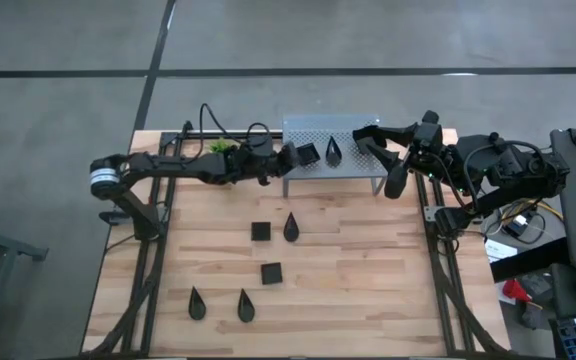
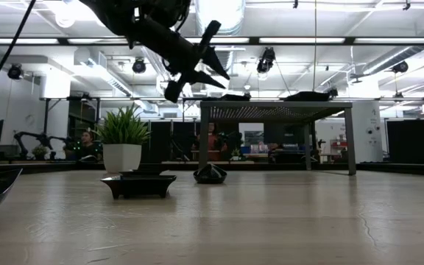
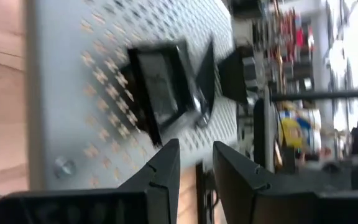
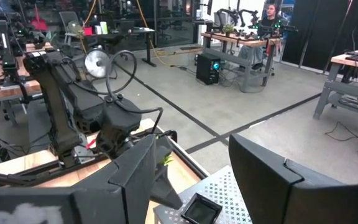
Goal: Pick & Place Mini shaped plates
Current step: Stack the black square plate on top of the black square plate on the shelf
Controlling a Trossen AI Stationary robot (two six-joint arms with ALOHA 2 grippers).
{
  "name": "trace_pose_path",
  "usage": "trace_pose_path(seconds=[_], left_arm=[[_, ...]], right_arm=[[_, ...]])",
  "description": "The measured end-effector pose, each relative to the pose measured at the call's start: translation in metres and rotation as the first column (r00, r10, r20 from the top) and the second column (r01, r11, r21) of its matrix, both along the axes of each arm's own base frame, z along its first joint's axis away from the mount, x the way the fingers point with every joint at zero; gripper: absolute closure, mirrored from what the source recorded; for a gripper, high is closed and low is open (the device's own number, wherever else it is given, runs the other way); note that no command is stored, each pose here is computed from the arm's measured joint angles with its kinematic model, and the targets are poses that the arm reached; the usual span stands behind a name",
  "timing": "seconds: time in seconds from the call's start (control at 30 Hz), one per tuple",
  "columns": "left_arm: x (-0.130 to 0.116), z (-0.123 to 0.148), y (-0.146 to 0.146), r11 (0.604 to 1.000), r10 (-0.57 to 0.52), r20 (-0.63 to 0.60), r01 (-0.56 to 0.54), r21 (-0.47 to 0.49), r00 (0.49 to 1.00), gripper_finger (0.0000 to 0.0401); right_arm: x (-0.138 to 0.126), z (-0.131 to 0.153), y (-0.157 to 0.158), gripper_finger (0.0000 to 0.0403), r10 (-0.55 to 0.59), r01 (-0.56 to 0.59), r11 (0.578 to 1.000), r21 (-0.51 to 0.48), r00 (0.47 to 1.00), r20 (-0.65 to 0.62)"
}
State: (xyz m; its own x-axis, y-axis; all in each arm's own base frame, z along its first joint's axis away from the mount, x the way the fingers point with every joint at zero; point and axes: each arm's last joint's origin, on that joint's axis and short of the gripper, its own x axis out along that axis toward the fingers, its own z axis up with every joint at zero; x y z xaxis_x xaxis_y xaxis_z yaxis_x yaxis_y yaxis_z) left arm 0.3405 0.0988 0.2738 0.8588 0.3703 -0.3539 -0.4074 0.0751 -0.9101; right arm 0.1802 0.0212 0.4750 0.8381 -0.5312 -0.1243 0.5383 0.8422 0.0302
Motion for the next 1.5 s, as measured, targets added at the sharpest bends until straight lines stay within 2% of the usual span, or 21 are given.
trace_pose_path(seconds=[0.3, 0.53, 0.87, 1.07, 1.2, 1.5], left_arm=[[-0.006, 0.012, -0.021, 0.991, -0.126, -0.020, 0.127, 0.031, 0.992, 0.0313], [-0.027, 0.015, -0.039, 0.981, -0.193, -0.174, 0.193, -0.014, 0.966, 0.0313], [-0.043, 0.003, -0.070, 0.958, -0.286, -0.381, 0.268, -0.100, 0.879, 0.0314], [-0.051, -0.006, -0.086, 0.955, -0.297, -0.479, 0.254, -0.154, 0.826, 0.0314], [-0.059, -0.021, -0.093, 0.954, -0.301, -0.550, 0.238, -0.185, 0.779, 0.0314], [-0.074, -0.062, -0.105, 0.946, -0.290, -0.576, 0.137, -0.295, 0.764, 0.0314]], right_arm=[[0.000, 0.000, 0.000, 0.0202, 0.000, 0.000, 1.000, -0.002, 1.000, -0.001], [0.000, 0.000, 0.000, 0.0202, 0.000, 0.000, 1.000, -0.002, 1.000, 0.000], [0.000, 0.000, 0.000, 0.0202, 0.000, 0.000, 1.000, -0.002, 1.000, 0.000], [0.000, 0.000, 0.000, 0.0202, 0.001, -0.001, 1.000, -0.002, 1.000, -0.001], [0.000, 0.000, 0.000, 0.0202, 0.001, -0.001, 1.000, -0.002, 1.000, 0.000], [0.000, 0.000, 0.000, 0.0202, 0.002, -0.002, 1.000, -0.005, 1.000, -0.002]])
